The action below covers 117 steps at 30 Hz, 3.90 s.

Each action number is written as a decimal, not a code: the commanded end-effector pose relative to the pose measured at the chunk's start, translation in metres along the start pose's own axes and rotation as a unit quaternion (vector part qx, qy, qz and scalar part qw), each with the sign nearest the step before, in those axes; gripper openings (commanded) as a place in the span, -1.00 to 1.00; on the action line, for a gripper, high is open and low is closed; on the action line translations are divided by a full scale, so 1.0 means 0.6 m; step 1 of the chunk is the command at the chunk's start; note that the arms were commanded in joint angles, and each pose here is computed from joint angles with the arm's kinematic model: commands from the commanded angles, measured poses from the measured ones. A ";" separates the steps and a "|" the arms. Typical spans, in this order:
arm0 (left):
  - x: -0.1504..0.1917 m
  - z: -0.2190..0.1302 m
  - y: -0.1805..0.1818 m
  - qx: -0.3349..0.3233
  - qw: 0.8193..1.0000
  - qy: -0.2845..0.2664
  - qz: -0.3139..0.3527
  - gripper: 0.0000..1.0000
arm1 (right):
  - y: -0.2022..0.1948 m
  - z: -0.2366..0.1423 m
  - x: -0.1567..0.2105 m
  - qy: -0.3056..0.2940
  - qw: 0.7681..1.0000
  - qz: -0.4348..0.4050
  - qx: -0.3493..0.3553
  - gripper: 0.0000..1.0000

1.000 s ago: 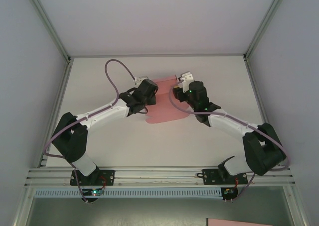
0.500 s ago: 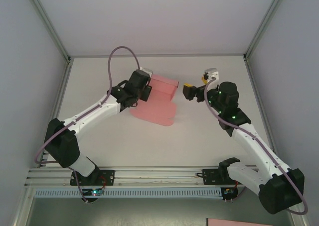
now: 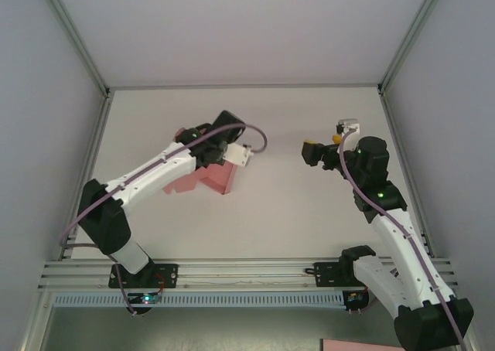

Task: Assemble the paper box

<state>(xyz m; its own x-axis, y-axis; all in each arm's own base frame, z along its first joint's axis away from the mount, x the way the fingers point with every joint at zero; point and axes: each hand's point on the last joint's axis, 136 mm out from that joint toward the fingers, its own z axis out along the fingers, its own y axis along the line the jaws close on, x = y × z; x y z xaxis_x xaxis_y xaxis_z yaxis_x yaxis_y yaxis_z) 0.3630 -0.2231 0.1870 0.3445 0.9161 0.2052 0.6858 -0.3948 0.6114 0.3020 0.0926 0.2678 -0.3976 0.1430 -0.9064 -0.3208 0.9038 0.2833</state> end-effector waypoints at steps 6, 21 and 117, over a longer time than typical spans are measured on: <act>-0.162 0.028 -0.018 -0.117 0.912 -0.110 0.377 -1.00 | -0.027 -0.022 0.010 -0.001 1.000 0.006 0.028 0.96; -0.326 0.111 -0.149 -0.066 0.882 -0.240 0.400 -0.92 | -0.027 -0.017 0.019 0.001 1.000 0.024 0.008 0.97; 0.016 -0.057 -0.079 0.087 0.363 -0.299 -0.878 1.00 | 0.282 0.074 0.078 0.047 0.953 0.034 -0.296 -1.00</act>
<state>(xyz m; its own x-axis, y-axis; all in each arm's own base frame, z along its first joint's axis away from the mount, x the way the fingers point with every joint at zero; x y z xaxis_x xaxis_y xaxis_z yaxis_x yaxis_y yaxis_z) 0.2957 -0.1340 0.1292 -0.6929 -0.4455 -0.5669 -0.1311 0.8510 -0.5085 0.2830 0.2481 0.2358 -0.5177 0.1442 -0.8433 -0.6016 0.6394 0.4787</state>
